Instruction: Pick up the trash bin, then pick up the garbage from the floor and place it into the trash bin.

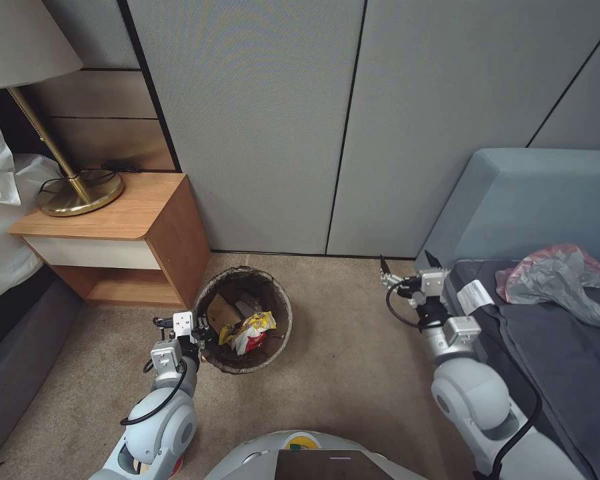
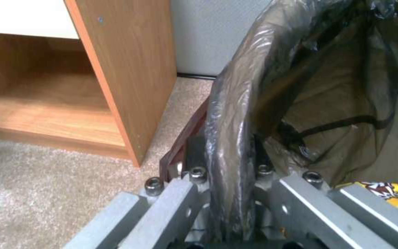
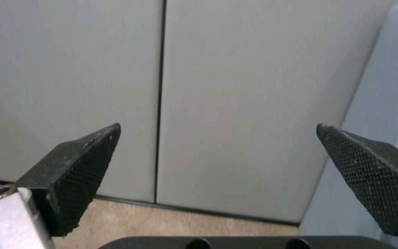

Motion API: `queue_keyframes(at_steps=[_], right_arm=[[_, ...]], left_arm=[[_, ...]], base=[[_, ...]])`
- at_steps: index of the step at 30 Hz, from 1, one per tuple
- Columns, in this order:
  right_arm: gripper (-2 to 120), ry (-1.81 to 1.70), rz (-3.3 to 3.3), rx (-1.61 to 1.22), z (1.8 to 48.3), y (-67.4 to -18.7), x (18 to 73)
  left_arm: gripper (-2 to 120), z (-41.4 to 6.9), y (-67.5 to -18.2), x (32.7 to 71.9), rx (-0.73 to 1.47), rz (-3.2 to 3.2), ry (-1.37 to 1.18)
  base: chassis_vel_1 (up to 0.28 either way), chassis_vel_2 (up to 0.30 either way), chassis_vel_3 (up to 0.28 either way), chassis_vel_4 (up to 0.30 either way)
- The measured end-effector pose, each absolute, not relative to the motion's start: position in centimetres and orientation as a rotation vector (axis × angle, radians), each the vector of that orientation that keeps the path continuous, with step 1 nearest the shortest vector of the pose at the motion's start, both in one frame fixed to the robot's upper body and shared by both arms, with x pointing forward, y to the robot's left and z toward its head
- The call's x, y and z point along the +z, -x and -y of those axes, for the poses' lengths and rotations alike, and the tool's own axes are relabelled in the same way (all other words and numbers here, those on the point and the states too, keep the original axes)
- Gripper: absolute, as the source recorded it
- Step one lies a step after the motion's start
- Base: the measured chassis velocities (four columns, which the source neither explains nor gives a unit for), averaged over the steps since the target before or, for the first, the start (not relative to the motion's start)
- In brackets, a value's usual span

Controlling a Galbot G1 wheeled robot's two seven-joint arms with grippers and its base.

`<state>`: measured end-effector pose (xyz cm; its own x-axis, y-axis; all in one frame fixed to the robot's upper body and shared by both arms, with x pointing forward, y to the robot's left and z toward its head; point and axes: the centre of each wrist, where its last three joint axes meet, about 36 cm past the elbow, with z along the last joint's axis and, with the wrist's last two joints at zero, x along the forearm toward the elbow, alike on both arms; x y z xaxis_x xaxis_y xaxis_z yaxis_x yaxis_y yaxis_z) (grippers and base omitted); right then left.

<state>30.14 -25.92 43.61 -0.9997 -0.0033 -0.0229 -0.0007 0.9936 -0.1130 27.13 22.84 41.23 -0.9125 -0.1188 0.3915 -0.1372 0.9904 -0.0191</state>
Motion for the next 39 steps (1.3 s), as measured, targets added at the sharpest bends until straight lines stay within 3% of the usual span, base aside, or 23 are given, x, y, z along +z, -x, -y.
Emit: queue_keyframes(at_steps=[12,39], right_arm=[[100,-0.059,-3.152,-0.13,23.5,-28.4,40.5],[100,-0.066,-3.155,-0.13,23.1,-28.7,39.9]], left_arm=[[0,-22.6,-26.8,41.3,0.073,2.734,-0.181],[0,-22.4,-26.8,41.6,0.096,2.732,-0.19]], base=[[0.0,0.0,0.0,0.0],[0.023,0.026,0.025,0.028]])
